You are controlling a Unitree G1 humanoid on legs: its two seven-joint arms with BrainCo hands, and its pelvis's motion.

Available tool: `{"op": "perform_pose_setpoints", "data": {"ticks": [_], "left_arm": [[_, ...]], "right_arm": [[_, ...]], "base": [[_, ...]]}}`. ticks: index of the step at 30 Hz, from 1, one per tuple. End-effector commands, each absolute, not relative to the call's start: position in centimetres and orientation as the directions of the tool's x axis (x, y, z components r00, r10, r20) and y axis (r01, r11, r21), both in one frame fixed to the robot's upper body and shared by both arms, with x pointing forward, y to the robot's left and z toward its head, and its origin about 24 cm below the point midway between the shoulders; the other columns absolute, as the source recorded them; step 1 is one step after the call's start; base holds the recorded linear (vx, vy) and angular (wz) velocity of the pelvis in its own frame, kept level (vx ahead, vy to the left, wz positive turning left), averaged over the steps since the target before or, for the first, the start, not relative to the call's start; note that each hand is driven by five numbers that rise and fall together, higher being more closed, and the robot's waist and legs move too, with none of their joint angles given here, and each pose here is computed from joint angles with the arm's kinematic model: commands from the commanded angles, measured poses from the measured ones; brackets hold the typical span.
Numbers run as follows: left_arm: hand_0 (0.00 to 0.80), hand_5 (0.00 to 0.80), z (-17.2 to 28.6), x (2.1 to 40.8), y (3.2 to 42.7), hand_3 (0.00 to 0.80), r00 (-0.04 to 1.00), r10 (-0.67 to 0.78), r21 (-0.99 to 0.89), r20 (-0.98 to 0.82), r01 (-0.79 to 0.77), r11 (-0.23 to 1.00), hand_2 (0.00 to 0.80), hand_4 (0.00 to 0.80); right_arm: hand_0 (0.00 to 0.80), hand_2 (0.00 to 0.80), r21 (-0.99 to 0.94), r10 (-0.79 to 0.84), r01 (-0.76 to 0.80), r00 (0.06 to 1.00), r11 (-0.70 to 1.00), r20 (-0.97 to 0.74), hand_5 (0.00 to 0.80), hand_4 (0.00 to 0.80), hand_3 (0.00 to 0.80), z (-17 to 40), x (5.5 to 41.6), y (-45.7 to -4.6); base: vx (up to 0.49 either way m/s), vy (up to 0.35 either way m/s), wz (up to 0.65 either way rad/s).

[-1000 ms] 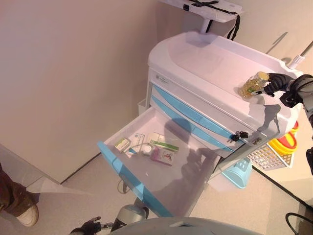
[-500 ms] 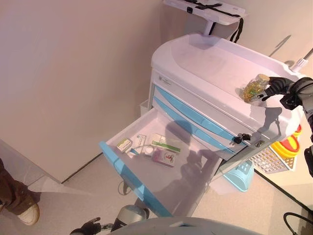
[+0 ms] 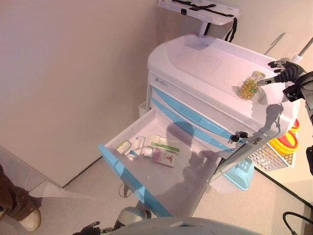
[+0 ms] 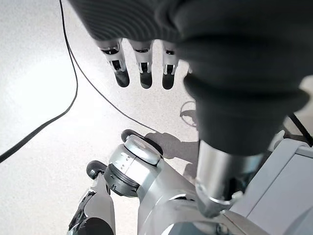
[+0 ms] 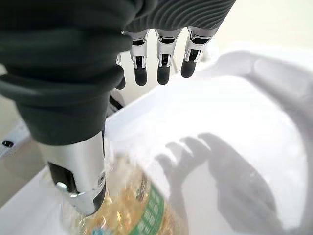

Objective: Open the drawer and pick up the medicine

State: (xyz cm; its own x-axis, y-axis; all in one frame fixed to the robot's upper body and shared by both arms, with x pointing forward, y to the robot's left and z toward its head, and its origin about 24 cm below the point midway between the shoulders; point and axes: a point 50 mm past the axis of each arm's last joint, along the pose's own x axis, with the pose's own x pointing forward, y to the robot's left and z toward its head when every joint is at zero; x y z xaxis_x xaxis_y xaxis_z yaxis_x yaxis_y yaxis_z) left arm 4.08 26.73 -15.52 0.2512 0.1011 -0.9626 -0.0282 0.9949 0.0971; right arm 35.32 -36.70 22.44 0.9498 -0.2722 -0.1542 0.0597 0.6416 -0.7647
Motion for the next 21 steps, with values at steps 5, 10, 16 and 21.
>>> {"op": "perform_pose_setpoints", "data": {"ticks": [5,10,16,21], "left_arm": [[0.0,0.0,-15.1,4.2,27.5,0.0,0.254,0.08,0.098,-0.964,0.055,0.994,0.0,0.0],[0.0,0.0,-15.2,4.5,27.1,0.0,0.26,0.06,0.087,-0.964,0.094,0.992,0.0,0.0],[0.0,0.0,-15.4,5.2,26.2,0.0,0.272,0.024,0.067,-0.962,0.15,0.986,0.0,0.0],[0.0,0.0,-15.6,5.8,25.4,0.0,0.289,-0.002,0.052,-0.957,0.177,0.983,0.0,0.0]], "right_arm": [[0.0,0.0,-0.725,-0.257,0.274,0.957,0.632,0.138,0.0,0.0,0.0,29.9,34.2,-36.9],[0.0,0.0,-0.582,-0.316,0.413,0.911,0.7,0.266,0.0,0.0,0.0,31.0,33.4,-37.6],[0.0,0.0,-0.318,-0.404,0.529,0.831,0.787,0.383,0.0,0.0,0.0,29.1,32.6,-38.0],[0.0,0.0,-0.221,-0.435,0.52,0.835,0.825,0.337,0.0,0.0,0.0,23.9,32.5,-37.4]], "base": [[-0.09,-0.048,-0.13],[-0.09,-0.047,-0.2],[-0.083,-0.039,-0.19],[-0.073,-0.025,-0.26]]}}
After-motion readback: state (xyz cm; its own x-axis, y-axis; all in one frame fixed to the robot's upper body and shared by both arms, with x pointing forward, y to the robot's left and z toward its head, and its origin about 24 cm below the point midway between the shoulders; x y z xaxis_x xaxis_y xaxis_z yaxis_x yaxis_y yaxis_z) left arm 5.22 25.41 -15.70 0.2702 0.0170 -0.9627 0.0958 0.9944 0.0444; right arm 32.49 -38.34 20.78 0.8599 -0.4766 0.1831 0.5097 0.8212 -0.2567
